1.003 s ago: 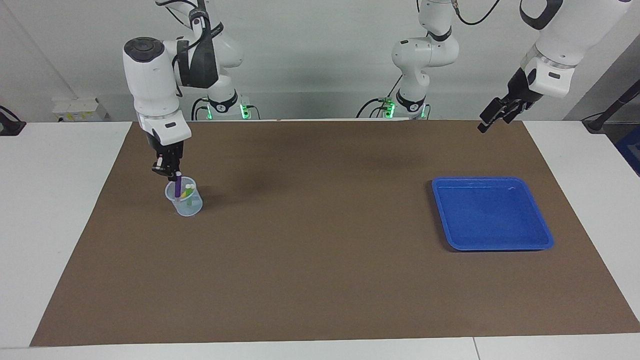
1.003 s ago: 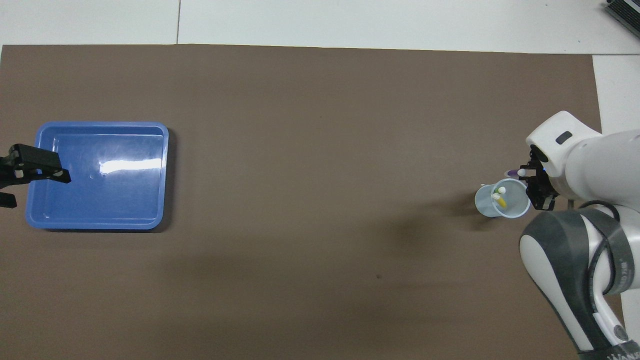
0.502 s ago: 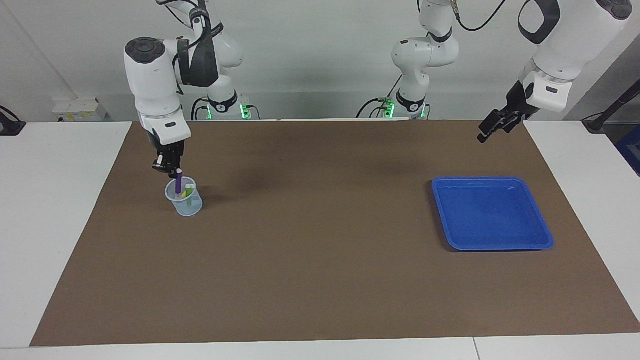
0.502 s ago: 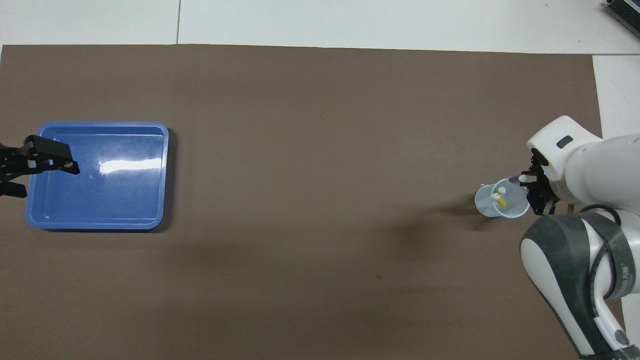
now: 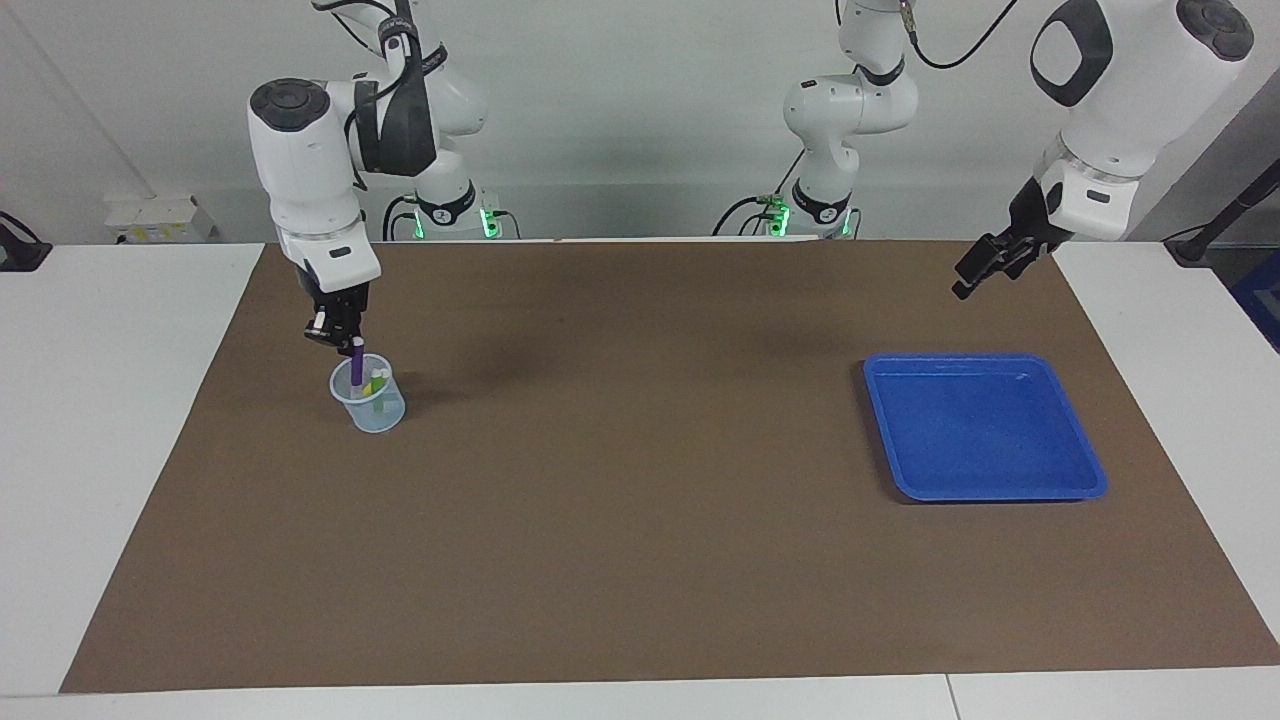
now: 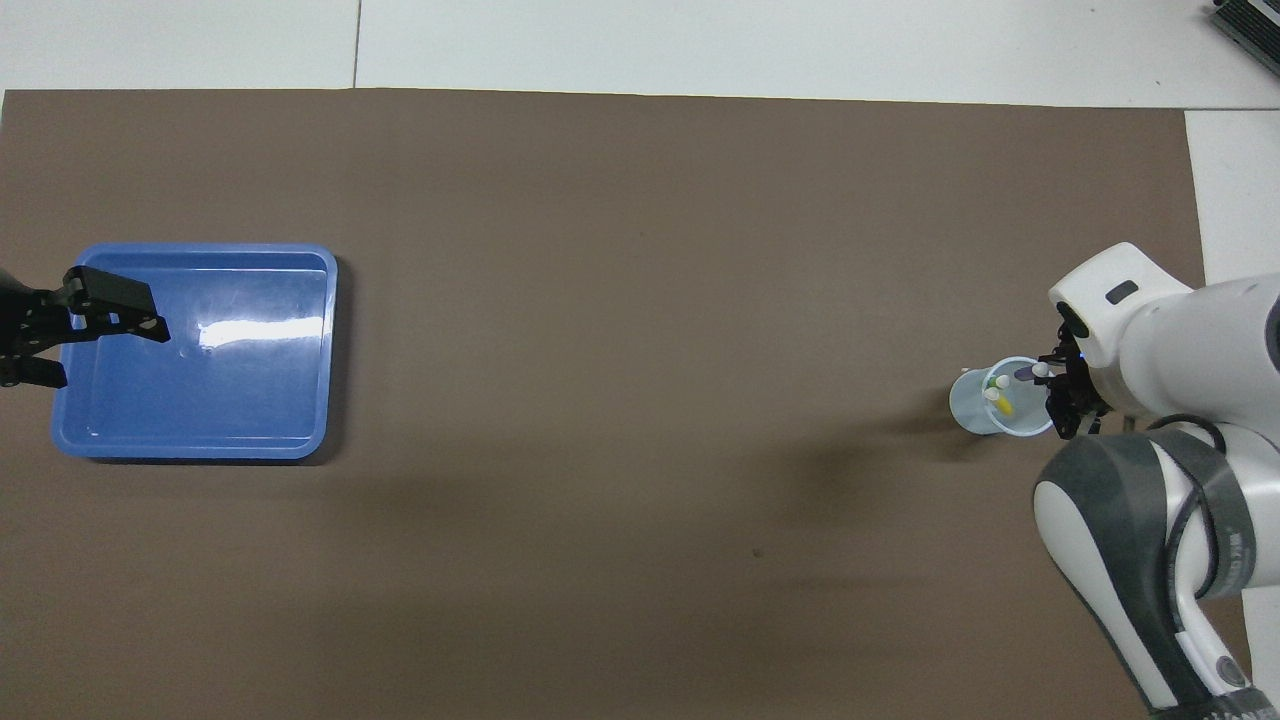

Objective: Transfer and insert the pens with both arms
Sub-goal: 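Insert the purple pen into the cup with the right gripper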

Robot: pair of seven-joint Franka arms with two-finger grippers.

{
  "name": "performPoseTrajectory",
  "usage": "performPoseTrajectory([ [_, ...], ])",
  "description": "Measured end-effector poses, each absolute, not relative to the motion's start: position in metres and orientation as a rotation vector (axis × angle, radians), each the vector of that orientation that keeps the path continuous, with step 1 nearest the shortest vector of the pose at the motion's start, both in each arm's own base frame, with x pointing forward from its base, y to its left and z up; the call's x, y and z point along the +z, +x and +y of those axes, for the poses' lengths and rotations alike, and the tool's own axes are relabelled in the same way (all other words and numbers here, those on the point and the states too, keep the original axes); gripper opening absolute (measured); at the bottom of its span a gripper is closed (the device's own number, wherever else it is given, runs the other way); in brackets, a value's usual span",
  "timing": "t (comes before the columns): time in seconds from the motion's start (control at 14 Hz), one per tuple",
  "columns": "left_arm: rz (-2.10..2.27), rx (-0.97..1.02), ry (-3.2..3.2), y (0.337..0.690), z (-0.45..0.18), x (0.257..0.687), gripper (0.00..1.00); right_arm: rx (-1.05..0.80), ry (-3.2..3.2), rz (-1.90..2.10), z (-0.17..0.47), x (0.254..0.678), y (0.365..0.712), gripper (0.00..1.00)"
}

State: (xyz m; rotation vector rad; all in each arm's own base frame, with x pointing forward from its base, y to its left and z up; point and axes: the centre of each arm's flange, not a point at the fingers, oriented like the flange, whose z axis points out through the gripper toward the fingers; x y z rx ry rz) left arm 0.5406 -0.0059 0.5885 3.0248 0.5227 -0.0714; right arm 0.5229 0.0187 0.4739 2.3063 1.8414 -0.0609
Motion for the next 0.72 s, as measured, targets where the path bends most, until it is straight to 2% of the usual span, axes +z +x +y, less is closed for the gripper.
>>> performPoseTrajectory([
  [0.72,0.487,-0.045,3.079,0.539,-0.008,0.605,1.0,-0.05,2.326,1.827,0.009,0.452,0.527,0.2],
])
